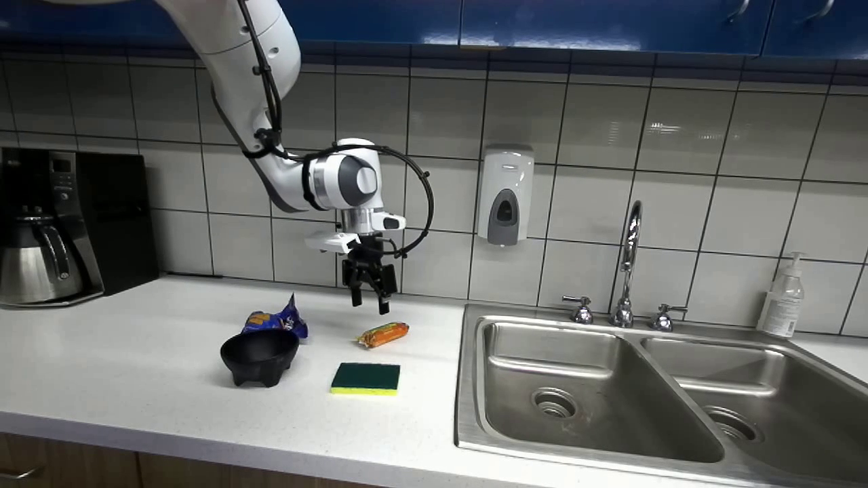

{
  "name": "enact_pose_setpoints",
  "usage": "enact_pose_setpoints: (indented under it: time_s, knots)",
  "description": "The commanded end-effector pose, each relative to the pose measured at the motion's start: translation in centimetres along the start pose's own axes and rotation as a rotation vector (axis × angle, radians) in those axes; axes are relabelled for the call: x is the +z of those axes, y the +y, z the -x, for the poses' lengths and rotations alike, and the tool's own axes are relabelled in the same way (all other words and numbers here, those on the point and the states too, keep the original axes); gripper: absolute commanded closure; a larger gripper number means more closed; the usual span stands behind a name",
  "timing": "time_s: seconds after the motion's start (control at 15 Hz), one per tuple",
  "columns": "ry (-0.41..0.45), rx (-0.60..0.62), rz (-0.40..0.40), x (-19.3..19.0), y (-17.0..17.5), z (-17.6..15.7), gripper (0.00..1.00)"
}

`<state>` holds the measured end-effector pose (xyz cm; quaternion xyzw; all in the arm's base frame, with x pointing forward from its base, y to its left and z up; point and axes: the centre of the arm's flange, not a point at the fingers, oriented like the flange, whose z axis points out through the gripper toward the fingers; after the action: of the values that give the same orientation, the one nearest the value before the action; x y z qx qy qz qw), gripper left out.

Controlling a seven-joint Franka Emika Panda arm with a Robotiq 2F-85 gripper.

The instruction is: Put the candy bar inside the bowl

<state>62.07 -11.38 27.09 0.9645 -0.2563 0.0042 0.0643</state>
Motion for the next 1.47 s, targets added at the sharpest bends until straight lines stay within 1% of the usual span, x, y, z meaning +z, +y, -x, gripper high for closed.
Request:
enact_pose_setpoints:
  time_s: [0.0, 0.93, 1.0, 1.07, 1.13, 1.2, 1.33, 1.4]
  knots:
    - [-0.012, 0.04, -0.003, 1.2, -0.5, -2.4, 0.0]
    - [-0.055, 0.096, 0.002, 5.3, 0.3, -3.9, 0.0]
    - [-0.054, 0.097, 0.001, 5.4, 0.3, -4.0, 0.25]
    - [-0.055, 0.098, 0.001, 5.6, 0.3, -4.0, 0.28]
    - [-0.054, 0.099, 0.001, 5.7, 0.3, -4.0, 0.34]
    - [-0.054, 0.099, 0.001, 5.7, 0.3, -4.0, 0.44]
    - [-0.052, 0.1, -0.002, 5.7, 0.4, -4.0, 0.58]
    - [-0.05, 0.101, -0.003, 5.6, 0.4, -4.0, 0.67]
